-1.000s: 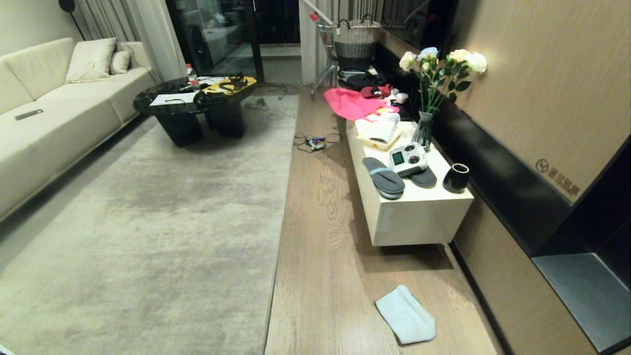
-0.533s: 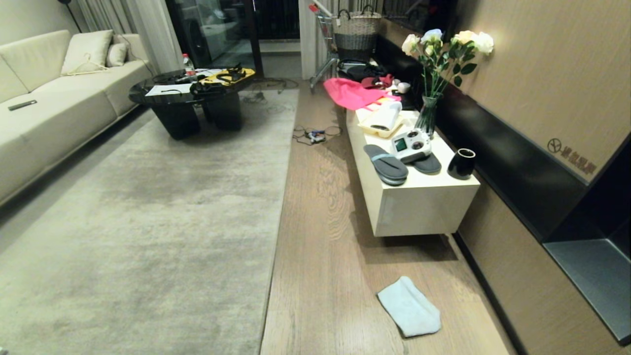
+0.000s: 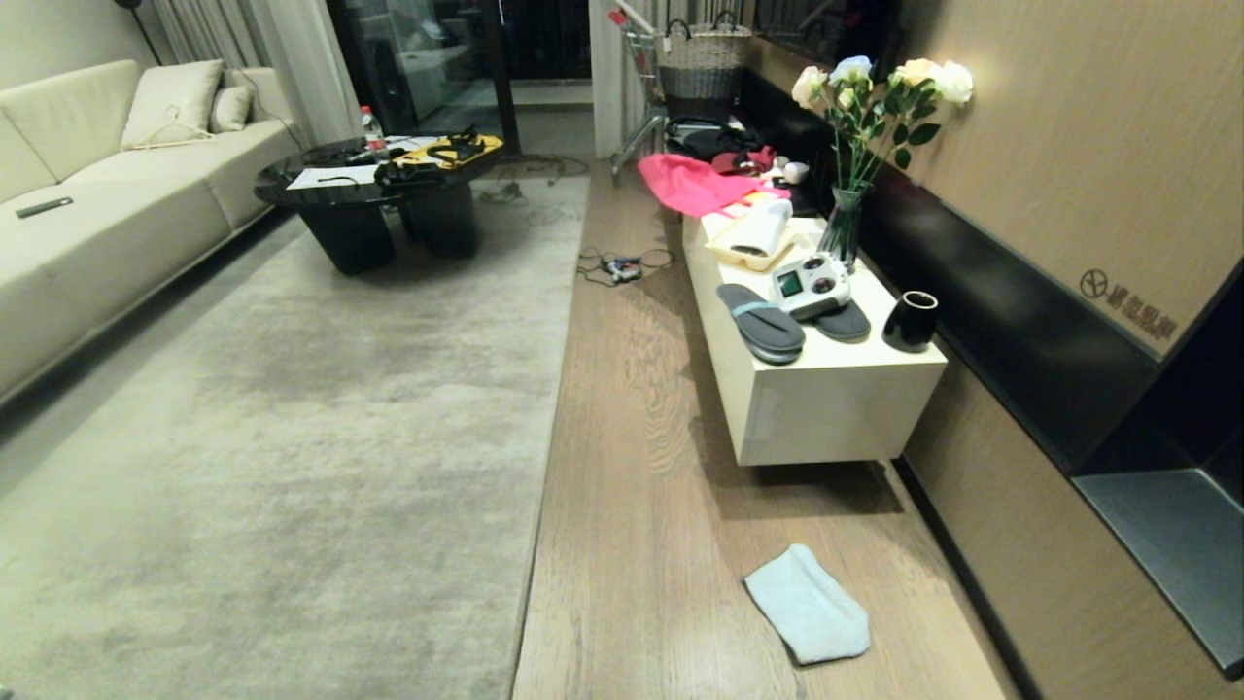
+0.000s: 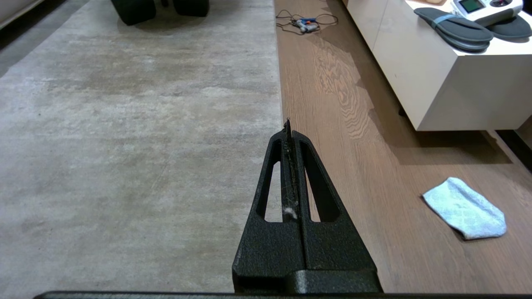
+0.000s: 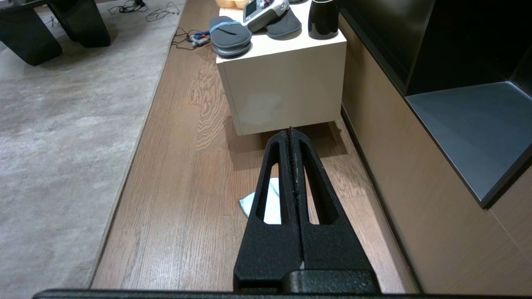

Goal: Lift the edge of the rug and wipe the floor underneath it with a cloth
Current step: Pick up the rag

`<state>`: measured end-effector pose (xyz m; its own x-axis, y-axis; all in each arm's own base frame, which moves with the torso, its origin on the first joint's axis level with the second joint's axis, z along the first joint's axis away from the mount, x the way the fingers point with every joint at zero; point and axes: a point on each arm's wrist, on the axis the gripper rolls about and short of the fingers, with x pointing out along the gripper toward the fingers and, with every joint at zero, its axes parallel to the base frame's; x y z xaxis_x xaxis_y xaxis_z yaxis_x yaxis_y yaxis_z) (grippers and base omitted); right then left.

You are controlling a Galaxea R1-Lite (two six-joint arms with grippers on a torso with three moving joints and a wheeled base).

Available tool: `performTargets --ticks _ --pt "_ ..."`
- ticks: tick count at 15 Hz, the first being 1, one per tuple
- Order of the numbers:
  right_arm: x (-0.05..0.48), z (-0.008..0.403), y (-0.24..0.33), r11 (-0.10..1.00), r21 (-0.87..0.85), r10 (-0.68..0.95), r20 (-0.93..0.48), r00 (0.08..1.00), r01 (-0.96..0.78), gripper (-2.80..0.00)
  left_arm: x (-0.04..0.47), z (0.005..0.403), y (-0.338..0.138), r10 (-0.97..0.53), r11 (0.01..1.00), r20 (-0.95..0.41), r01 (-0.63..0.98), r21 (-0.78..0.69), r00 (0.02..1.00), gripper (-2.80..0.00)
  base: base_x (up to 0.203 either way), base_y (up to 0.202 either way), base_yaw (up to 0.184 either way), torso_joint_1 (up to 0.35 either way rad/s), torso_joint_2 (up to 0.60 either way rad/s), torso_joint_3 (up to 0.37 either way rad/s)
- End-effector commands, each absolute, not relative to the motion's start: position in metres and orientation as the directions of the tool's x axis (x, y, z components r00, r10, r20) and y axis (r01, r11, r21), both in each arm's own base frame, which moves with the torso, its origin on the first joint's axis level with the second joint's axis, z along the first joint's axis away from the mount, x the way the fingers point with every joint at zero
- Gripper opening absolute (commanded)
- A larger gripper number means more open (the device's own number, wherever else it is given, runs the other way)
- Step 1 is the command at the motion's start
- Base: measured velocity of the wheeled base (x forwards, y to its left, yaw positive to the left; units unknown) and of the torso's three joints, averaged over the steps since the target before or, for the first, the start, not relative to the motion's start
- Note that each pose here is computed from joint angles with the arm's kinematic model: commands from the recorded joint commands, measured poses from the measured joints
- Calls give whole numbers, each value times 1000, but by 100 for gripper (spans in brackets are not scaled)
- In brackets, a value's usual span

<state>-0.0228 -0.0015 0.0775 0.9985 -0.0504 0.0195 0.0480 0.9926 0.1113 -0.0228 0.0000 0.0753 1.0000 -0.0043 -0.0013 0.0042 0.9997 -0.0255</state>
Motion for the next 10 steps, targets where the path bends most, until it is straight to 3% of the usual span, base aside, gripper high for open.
performTargets --ticks 1,10 --pt "-23 78 -1 992 112 -51 18 999 48 -280 -23 75 0 -5 1000 -2 5 -26 1000 -280 0 0 0 0 0 0" --pt "-23 78 -1 993 111 -51 20 999 48 -280 -23 75 0 -4 1000 -2 4 -26 1000 -280 0 0 0 7 42 43"
